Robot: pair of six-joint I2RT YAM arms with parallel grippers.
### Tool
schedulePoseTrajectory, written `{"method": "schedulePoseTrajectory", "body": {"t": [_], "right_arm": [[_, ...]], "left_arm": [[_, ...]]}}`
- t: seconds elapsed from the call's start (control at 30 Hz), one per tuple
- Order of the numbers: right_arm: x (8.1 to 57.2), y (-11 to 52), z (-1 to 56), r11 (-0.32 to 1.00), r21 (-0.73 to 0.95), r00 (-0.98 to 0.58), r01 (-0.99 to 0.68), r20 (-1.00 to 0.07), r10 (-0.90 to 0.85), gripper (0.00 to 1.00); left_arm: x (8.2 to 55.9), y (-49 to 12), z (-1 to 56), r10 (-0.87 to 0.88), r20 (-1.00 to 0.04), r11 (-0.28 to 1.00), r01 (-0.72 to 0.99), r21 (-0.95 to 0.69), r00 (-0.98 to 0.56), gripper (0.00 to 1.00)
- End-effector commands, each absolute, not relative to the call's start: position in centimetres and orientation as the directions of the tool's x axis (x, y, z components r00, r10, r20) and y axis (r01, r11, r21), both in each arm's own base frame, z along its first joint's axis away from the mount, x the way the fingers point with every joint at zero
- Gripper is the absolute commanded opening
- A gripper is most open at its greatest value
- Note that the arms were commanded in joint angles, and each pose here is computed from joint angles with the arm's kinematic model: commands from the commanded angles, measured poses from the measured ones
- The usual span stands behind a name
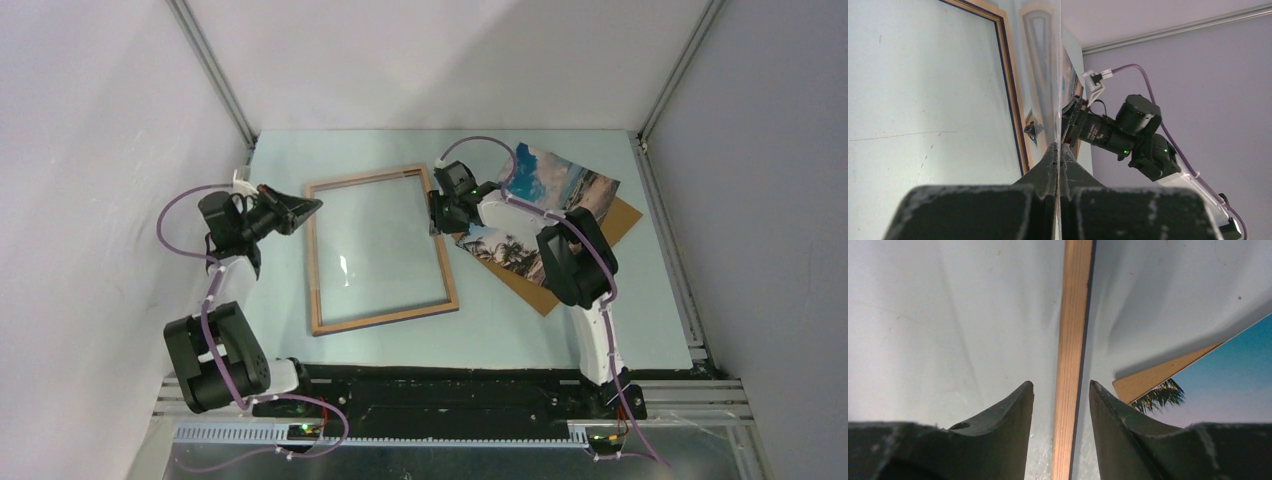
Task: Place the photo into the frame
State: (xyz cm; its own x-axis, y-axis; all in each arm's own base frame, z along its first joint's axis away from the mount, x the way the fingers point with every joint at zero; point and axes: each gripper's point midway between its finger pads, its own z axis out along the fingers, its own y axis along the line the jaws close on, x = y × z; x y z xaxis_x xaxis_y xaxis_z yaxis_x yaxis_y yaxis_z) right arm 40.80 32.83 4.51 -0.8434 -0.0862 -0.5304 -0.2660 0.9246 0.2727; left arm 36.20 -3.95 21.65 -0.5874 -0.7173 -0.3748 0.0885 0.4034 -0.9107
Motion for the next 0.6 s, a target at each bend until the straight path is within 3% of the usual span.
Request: {"method": "schedulePoseTrajectory", "body": {"t": [0.0, 0.17, 0.33, 0.57], "right_arm": [[41.8, 33.0, 10.5, 0.893, 0.33, -0.779, -0.305, -0.626, -0.035, 0.55], [42.4, 31.8, 12.6, 0.887, 0.339, -0.756, -0.312, -0.655, -0.016, 0.62], [43.0, 29.5, 13.0, 0.888, 0.333, -0.736, -0.318, -0.677, -0.01, 0.77], [42.5, 27.5, 12.5, 0.862, 0.37, -0.723, -0.346, -0.69, 0.005, 0.8]], "left_arm": [[36.4, -4.9, 22.7, -0.674, -0.431, 0.412, 0.178, -0.894, -0.6, 0.0], [36.7, -5.9, 22.2, -0.659, -0.418, 0.398, 0.182, -0.899, -0.626, 0.0], [37.3, -6.1, 21.5, -0.647, -0.421, 0.405, 0.182, -0.896, -0.636, 0.0], [37.6, -6.8, 20.6, -0.633, -0.409, 0.401, 0.174, -0.899, -0.657, 0.0]]}}
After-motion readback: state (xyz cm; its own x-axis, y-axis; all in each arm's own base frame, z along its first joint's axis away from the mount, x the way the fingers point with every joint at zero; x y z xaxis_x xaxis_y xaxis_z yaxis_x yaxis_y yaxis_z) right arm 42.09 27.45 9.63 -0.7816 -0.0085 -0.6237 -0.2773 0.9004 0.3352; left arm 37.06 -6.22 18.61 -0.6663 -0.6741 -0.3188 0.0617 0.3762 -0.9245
